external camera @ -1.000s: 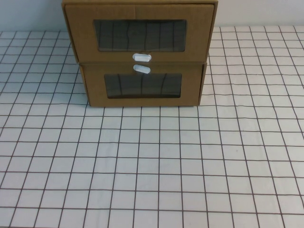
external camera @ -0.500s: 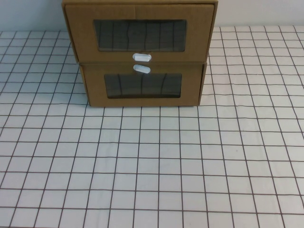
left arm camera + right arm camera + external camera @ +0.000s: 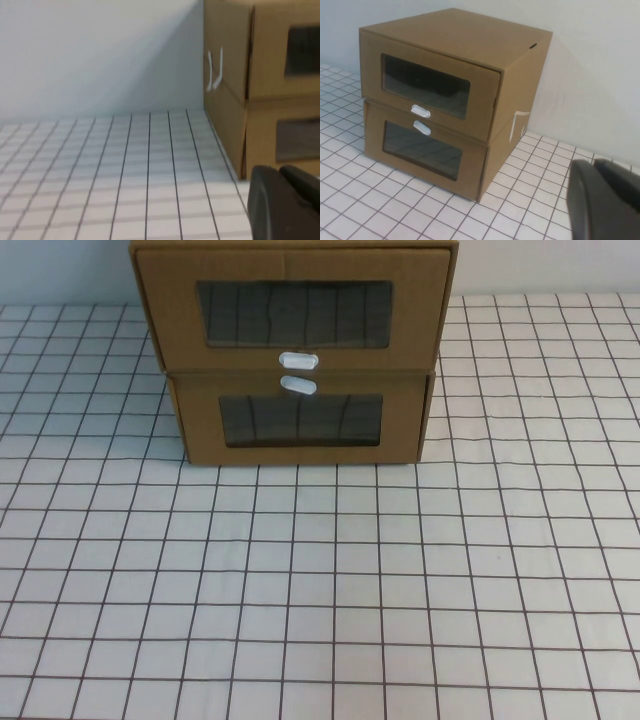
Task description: Close the shoe box
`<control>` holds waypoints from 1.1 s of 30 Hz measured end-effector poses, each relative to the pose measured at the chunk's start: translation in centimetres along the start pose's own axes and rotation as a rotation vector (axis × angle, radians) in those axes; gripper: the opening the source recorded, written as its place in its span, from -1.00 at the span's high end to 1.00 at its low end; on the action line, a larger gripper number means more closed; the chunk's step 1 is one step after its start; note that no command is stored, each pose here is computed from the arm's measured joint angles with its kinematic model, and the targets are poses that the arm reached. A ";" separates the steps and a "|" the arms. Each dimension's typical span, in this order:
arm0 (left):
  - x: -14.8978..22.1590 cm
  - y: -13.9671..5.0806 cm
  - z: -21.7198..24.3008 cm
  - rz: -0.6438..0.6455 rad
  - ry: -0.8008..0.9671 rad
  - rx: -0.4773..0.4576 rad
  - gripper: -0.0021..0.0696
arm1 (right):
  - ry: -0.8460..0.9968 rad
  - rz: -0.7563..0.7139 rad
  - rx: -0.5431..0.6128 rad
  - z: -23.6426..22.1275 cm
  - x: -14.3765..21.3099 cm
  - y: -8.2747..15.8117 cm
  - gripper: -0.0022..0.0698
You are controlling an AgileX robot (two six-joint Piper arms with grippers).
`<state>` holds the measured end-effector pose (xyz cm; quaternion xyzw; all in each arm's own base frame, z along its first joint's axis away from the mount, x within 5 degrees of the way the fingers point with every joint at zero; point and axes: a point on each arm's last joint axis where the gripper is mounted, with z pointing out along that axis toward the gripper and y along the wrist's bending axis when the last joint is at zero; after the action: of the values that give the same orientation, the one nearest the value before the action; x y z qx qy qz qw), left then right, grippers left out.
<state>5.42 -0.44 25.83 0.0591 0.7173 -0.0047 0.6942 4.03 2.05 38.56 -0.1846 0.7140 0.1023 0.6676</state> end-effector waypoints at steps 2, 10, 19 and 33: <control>2.7 -0.2 0.1 0.000 0.018 0.002 0.96 | 0.000 0.000 0.000 0.0 0.0 0.0 0.98; 8.5 -0.8 0.2 -0.074 0.250 0.023 0.96 | 0.000 0.000 0.000 0.0 0.0 0.0 0.98; 8.8 -0.8 0.1 -0.099 0.279 0.024 0.96 | 0.000 0.002 -0.001 0.0 0.0 0.0 0.98; 8.8 -0.8 0.1 -0.102 0.279 0.024 0.96 | 0.000 0.002 -0.002 0.0 0.0 0.0 0.98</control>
<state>5.21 -0.58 17.01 0.0312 0.8089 -0.0402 0.5858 4.03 2.06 38.55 -0.1844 0.7142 0.1035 0.6673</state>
